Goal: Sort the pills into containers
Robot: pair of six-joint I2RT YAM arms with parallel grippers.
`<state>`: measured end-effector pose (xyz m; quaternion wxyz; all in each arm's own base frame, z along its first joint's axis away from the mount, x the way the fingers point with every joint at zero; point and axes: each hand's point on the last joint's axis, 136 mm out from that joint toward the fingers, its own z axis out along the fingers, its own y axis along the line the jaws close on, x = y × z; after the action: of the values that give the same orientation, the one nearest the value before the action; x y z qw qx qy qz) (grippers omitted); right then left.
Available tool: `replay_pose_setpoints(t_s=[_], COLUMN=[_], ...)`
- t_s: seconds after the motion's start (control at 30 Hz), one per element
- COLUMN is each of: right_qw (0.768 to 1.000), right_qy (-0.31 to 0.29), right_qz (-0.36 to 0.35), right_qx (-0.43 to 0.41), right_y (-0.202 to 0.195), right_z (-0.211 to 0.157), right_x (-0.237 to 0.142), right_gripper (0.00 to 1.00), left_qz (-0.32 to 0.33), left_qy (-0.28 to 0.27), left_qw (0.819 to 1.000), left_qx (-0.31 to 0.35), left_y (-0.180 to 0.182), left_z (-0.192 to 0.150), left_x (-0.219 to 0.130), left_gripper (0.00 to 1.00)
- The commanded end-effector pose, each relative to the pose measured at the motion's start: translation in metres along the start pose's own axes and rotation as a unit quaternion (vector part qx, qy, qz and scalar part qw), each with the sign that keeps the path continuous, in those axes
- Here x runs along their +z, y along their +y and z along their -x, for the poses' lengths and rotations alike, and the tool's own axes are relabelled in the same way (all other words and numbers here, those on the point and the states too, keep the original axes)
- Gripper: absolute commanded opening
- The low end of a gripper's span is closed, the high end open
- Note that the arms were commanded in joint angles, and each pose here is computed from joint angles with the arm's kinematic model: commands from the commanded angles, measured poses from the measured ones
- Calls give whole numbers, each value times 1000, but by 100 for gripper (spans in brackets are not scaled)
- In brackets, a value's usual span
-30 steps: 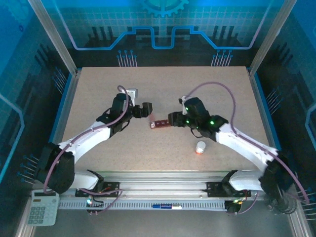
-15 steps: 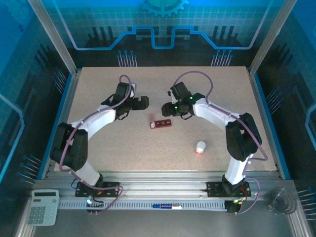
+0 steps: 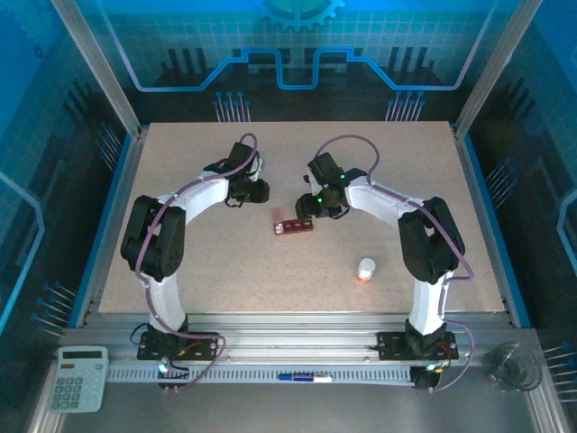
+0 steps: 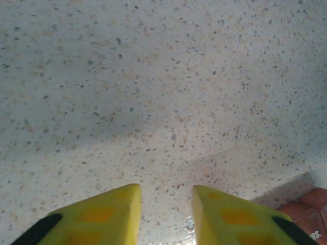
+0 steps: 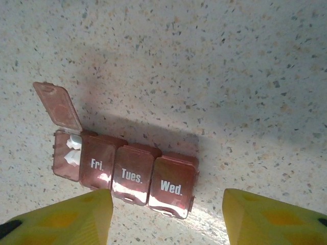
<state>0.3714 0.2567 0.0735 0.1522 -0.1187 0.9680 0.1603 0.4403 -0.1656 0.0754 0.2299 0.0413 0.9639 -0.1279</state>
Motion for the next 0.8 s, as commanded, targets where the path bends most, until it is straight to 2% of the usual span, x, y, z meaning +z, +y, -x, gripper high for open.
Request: replay_pose_setpoints(t_s=[0.0, 0.77], right_qw=[1000, 999], right_qy=[21, 49], right_qz=[8, 1], right_qx=[-1, 1], right_y=[-2, -13], right_z=[-7, -24], right_x=[7, 35], right_gripper=[60, 58], left_qz=[-18, -24], left_qy=[41, 90], left_qw=[999, 995], left_qx=[17, 41], left_y=[-13, -33], left_z=[-11, -37], left_x=[6, 29], left_gripper=[30, 29])
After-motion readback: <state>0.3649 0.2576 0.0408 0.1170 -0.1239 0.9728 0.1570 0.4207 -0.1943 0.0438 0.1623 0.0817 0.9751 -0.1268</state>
